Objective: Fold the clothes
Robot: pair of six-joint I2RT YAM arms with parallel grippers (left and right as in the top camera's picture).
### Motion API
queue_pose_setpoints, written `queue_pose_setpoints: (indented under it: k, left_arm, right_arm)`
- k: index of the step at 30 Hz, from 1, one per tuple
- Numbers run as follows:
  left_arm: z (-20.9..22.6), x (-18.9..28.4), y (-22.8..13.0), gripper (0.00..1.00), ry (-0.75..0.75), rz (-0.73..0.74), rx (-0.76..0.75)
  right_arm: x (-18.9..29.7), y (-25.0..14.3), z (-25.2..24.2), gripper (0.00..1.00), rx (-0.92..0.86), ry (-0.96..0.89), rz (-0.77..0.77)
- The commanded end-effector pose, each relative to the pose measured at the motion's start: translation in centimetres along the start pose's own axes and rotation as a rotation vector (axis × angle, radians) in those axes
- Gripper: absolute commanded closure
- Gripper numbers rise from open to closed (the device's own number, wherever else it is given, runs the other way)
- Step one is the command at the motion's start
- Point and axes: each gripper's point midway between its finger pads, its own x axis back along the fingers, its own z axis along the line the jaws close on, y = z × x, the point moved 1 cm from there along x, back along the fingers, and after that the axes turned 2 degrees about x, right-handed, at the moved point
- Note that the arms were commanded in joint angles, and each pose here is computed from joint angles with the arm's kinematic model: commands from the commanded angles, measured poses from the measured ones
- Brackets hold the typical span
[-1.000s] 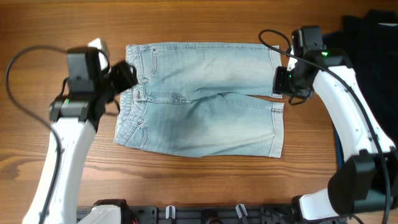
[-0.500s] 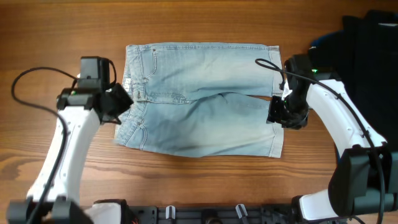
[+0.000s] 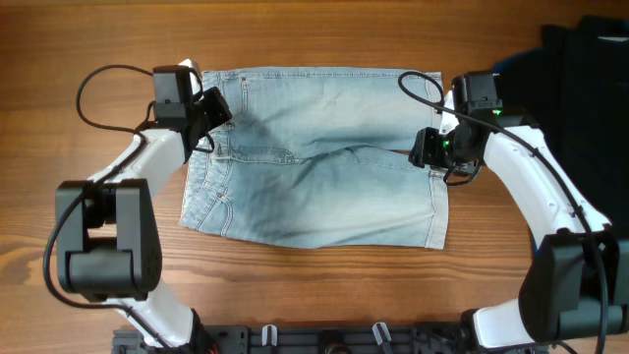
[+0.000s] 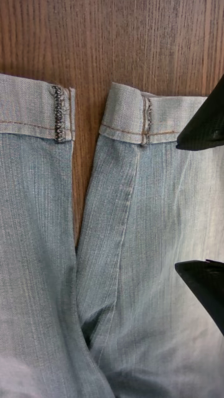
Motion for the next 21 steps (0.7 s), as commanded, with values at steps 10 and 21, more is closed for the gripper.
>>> queue_pose_setpoints:
  k: [10, 21]
  left_arm:
    - [4.9, 5.0, -4.0, 0.86, 0.143, 0.297, 0.118]
    - [6.1, 2.5, -7.7, 0.74, 0.138, 0.441, 0.169]
  right_arm:
    - [0.1, 0.2, 0.2, 0.37, 0.048, 0.014, -0.012]
    - [0.1, 0.4, 0.3, 0.37, 0.049, 0.015, -0.018]
